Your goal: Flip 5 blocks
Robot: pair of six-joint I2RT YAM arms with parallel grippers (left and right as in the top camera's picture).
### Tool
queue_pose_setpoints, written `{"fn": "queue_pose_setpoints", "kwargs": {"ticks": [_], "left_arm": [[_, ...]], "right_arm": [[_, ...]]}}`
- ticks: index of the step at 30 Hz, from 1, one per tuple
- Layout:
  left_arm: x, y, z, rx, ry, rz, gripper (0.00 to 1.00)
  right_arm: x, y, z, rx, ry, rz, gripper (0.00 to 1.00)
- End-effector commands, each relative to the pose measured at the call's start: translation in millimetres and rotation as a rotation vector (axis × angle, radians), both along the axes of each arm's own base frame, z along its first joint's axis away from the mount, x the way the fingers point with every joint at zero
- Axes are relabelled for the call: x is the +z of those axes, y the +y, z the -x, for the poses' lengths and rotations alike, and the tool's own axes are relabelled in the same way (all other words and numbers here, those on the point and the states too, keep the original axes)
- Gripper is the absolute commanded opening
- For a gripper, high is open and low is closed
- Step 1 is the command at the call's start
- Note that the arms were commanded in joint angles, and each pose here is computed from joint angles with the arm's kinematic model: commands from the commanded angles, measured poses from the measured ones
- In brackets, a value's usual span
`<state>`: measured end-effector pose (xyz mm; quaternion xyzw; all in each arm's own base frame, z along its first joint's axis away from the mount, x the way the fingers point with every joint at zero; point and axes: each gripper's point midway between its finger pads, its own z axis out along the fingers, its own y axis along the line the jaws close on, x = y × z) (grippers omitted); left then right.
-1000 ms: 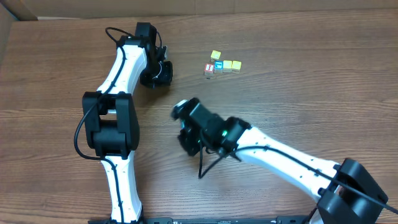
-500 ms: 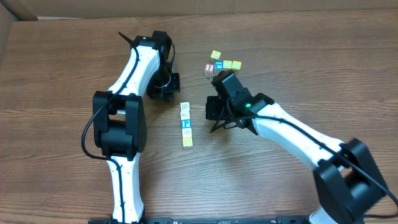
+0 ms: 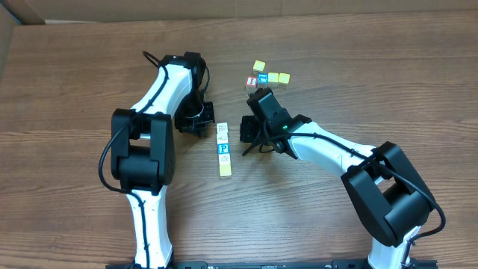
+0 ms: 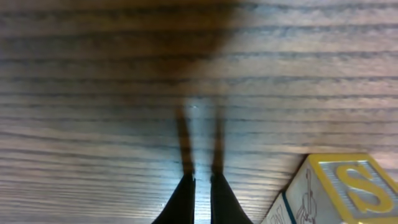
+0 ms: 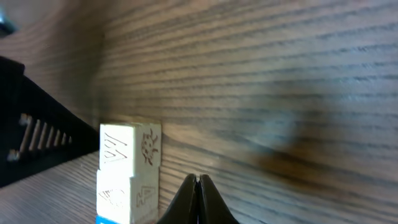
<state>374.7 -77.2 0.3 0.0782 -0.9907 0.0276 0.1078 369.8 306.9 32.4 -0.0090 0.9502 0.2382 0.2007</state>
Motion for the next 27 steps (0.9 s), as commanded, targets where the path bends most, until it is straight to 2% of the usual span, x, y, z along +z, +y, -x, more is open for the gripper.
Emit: {"fn": "queue_pose_setpoints", "kwargs": {"ticks": [1, 11, 27], "left_arm": [[-5, -14, 10, 0.025, 0.022, 0.084, 0.04], [-2, -31, 11, 0.000, 0.023, 0.214, 0.04], [-1, -26, 14, 0.007, 0.039, 0.213, 0.04]], "right_arm": [[-10, 2, -1, 0.000, 0.005, -0.003, 0.04], [-21, 15, 5, 0.073, 0.031, -0.049, 0.04], [-28, 33, 6, 0.125, 0.036, -0.128, 0.04]]}}
